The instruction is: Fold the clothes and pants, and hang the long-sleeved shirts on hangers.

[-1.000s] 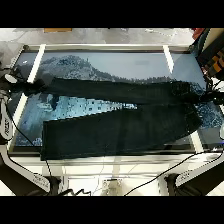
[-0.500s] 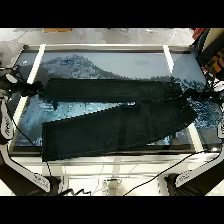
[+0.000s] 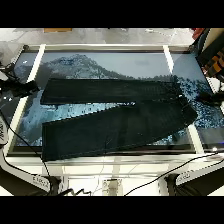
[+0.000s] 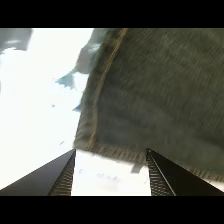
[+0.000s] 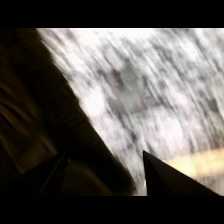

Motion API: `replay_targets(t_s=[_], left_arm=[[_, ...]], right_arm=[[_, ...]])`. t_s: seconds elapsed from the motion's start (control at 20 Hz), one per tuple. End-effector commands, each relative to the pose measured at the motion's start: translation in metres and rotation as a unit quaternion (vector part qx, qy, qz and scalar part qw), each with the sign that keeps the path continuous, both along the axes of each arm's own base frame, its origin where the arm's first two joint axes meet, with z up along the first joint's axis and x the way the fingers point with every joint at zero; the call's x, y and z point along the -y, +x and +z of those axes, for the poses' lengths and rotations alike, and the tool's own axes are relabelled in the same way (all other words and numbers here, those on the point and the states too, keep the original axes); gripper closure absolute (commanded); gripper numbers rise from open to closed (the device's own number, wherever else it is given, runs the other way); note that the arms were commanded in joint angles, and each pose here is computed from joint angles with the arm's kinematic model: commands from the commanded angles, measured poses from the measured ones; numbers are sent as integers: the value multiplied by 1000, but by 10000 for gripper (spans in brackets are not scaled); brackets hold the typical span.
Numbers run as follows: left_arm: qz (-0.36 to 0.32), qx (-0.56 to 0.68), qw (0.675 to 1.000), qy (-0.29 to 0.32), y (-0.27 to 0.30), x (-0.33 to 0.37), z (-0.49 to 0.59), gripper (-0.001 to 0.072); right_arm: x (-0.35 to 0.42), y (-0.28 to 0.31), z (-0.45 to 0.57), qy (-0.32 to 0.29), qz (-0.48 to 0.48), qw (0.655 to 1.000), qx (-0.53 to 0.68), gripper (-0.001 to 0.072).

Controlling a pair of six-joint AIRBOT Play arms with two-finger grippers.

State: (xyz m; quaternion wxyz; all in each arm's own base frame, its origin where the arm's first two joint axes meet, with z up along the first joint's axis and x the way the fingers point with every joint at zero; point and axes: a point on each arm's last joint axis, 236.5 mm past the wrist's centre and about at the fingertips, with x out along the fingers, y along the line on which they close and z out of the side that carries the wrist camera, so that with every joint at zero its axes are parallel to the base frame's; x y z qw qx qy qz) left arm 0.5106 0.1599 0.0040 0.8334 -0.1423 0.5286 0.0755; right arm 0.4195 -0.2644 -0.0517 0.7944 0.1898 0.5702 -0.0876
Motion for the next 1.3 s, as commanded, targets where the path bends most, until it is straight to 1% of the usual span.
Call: replay_targets(t_s=[0.0,0.1,0.15,0.2,0.25,0.35,0.45,0.5,0.55,0.6,0.65,0.7,0.85,0.95,1.05,1.15,1.25], left_arm=[[-4,-80,993,81,-49,-35,12,195],[-20,-124,989,78,-69,-33,4,195],[-28,-139,987,73,-76,-31,0,195],[-29,-148,986,69,-80,-29,-4,195],[-30,-153,986,65,-83,-27,-8,195],[-33,-167,984,54,-90,-22,-19,194],[-40,-190,980,45,-101,-17,-32,194],[-48,-205,977,39,-109,-15,-38,194],[-49,-216,975,33,-116,-13,-43,194],[-50,-222,974,22,-120,-8,-48,194],[-49,-223,974,8,-122,-3,-52,194],[-52,-223,973,-7,-124,2,-55,194],[-54,-235,970,-35,-135,11,-69,194],[-58,-243,967,-51,-143,17,-78,194],[-70,-242,964,-82,-148,30,-86,195],[-70,-248,961,-99,-155,38,-95,199],[-81,-249,957,-127,-162,54,-101,201]], right_arm=[[-15,-72,-11,128,-40,989,-70,233],[-33,-78,-21,207,-65,975,-41,233],[-41,-75,-22,237,-72,969,-18,233],[-52,-72,-25,261,-69,963,0,233],[-57,-72,-32,267,-70,961,4,233],[-60,-66,-49,253,-78,964,16,232],[-61,-46,-54,240,-83,966,52,232],[-64,-35,-53,237,-81,966,71,240],[-67,-27,-52,231,-74,967,83,276],[-69,-21,-52,218,-59,970,91,361],[-71,-15,-50,208,-42,972,102,499],[-74,-10,-48,201,-27,973,112,669],[-75,2,-38,178,-22,976,127,678],[-64,2,-29,151,-39,979,134,680],[-45,-13,-28,97,-68,986,114,680],[-37,-30,-23,52,-80,990,106,680],[-38,-43,-23,29,-88,990,107,680]])
